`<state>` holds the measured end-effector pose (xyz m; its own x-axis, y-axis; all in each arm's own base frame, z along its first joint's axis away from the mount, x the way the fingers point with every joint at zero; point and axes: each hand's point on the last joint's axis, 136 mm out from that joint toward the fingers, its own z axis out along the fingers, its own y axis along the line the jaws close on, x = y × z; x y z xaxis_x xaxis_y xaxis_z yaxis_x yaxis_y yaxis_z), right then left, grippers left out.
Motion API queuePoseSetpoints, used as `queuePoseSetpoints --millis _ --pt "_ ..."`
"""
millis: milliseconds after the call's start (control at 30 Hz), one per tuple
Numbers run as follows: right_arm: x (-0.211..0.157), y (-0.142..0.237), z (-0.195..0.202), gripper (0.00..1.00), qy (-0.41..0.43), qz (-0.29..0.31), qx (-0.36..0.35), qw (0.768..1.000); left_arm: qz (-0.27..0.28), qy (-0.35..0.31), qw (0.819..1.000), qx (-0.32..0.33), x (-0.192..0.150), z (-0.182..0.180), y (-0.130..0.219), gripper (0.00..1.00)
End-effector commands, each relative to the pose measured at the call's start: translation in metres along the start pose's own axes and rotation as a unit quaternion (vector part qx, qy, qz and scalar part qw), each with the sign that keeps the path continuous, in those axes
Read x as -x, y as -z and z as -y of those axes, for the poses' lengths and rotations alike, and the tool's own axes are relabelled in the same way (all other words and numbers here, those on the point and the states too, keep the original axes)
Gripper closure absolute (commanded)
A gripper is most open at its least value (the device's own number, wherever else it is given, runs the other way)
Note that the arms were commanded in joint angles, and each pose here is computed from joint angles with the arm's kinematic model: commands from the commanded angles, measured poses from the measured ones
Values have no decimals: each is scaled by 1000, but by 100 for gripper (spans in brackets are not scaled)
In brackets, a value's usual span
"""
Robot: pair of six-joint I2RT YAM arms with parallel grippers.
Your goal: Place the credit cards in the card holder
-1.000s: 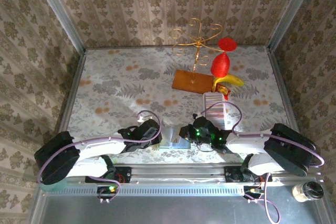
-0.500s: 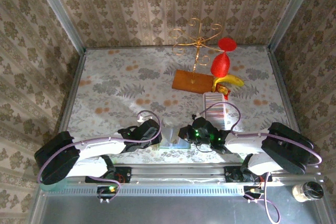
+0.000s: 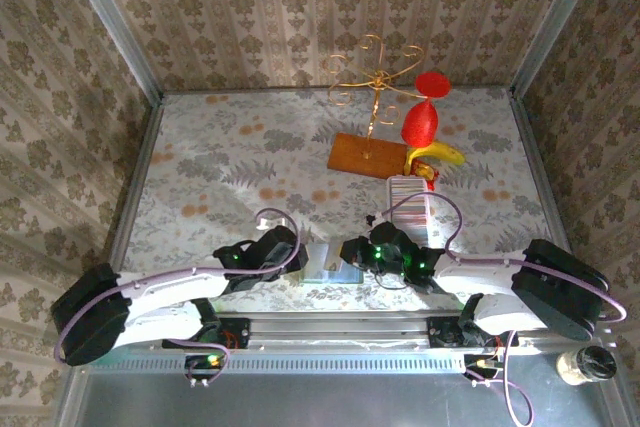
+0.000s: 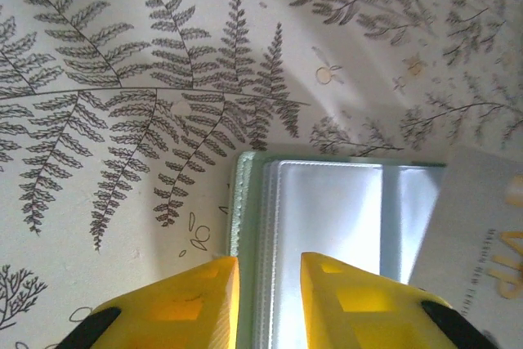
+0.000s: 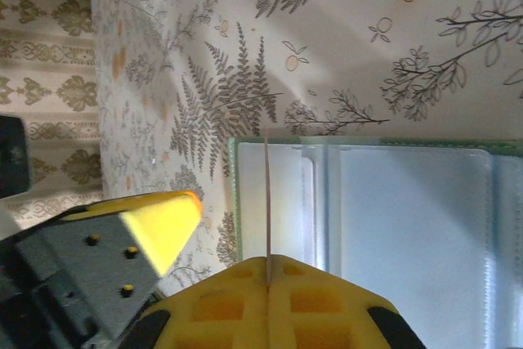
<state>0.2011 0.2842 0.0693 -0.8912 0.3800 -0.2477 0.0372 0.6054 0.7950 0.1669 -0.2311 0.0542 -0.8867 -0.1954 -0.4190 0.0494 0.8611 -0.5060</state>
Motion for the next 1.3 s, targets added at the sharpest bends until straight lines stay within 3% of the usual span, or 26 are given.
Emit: queuePoseSetpoints --millis 0,300,700,1267 --pt "0 4 16 100 16 9 -30 999 6 -11 1000 -7 0 1 3 76" --pt "2 7 23 100 34 14 -51 998 -37 -59 995 -66 -11 45 -10 77" --pt "0 -1 16 100 28 8 -32 999 -63 -52 996 23 -25 5 -24 82" --pt "-2 -5 10 100 10 4 -6 1000 -68 -45 996 37 -32 -8 -26 87"
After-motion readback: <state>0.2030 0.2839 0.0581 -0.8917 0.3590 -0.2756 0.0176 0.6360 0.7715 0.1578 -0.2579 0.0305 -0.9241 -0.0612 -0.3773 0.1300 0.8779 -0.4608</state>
